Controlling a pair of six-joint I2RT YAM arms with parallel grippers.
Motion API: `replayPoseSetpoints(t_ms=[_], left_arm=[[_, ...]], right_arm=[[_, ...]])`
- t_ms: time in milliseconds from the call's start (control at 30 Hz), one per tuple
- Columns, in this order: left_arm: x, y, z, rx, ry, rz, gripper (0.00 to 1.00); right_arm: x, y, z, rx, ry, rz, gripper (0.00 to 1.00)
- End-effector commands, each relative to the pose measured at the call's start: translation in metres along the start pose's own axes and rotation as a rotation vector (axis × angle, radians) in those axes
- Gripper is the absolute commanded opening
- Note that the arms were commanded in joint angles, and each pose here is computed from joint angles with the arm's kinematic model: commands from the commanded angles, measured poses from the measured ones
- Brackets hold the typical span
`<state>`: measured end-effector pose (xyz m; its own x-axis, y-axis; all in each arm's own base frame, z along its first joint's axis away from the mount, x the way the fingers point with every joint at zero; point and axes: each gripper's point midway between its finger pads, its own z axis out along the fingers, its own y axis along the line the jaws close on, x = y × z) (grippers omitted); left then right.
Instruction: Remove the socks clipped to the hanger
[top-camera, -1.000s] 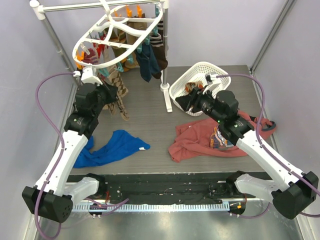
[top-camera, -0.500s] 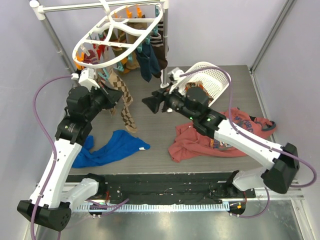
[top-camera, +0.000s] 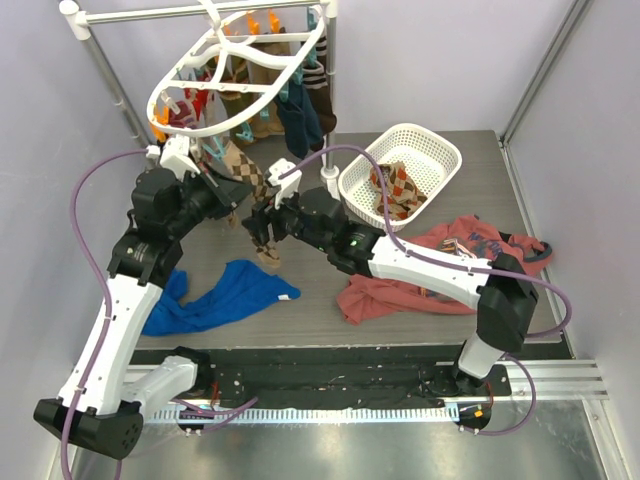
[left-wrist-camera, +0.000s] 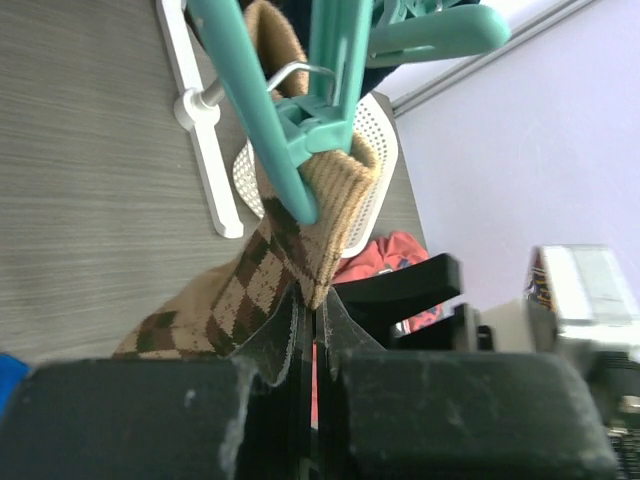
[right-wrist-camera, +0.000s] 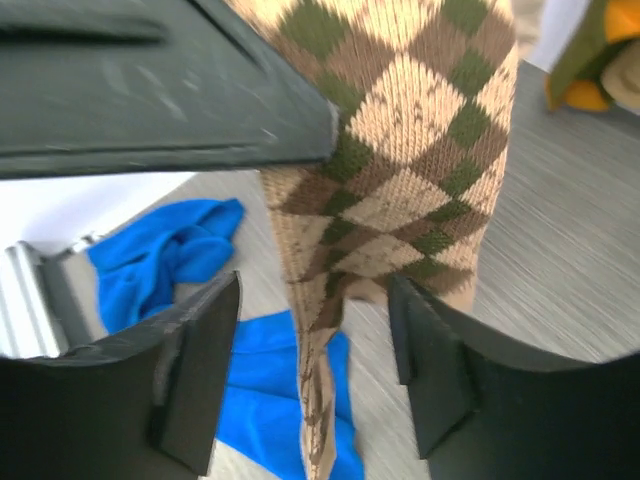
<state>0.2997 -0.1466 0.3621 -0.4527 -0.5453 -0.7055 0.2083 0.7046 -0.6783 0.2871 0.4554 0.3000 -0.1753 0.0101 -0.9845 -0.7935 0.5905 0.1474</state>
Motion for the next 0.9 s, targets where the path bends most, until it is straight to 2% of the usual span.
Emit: replayPoseSetpoints(t_ms=[0, 33, 100, 167, 200, 267, 300, 367, 500, 633, 867], left_arm=[[-0.009, -0.020, -0.005, 0.066, -0.009, -0.021, 0.00], [-0.010, -0.020, -0.006, 0.067, -0.010, -0.021, 0.00], [-0.010, -0.018, -0.007, 0.053, -0.018, -0.020, 0.00], [-0.011, -0.014, -0.009, 0.029, -0.029, -0.015, 0.05], [-0.013, -0.013, -0.011, 0.019, -0.036, -0.010, 0.18], [-0.021, -0.008, -0.015, -0.027, -0.068, 0.003, 0.36], [-0.023, -0.004, -0.017, -0.053, -0.073, 0.007, 0.48], [-0.038, -0.003, -0.021, -0.097, -0.123, 0.033, 0.56], [-0.061, -0.001, -0.028, -0.171, -0.179, 0.062, 0.61], [-0.082, -0.013, -0.027, -0.164, -0.224, 0.082, 0.62], [-0.095, -0.015, -0.010, -0.169, -0.249, 0.077, 0.62]], right_arm=[[-0.028, -0.002, 0.005, 0.073, -0.075, -0.034, 0.59], [-0.026, -0.003, 0.006, 0.082, -0.071, -0.037, 0.31], [-0.026, -0.007, 0.003, 0.126, -0.077, -0.033, 0.01], [-0.028, -0.012, -0.004, 0.151, -0.100, -0.022, 0.01], [-0.029, -0.015, -0.007, 0.167, -0.112, -0.013, 0.01], [-0.032, -0.015, -0.013, 0.164, -0.133, -0.007, 0.01], [-0.032, -0.013, -0.014, 0.153, -0.135, -0.006, 0.01], [-0.034, -0.012, -0.016, 0.143, -0.138, -0.004, 0.01], [-0.033, -0.009, -0.018, 0.129, -0.139, -0.004, 0.01], [-0.031, -0.008, -0.019, 0.122, -0.135, -0.005, 0.01], [-0.035, -0.003, -0.017, 0.095, -0.139, 0.002, 0.01]])
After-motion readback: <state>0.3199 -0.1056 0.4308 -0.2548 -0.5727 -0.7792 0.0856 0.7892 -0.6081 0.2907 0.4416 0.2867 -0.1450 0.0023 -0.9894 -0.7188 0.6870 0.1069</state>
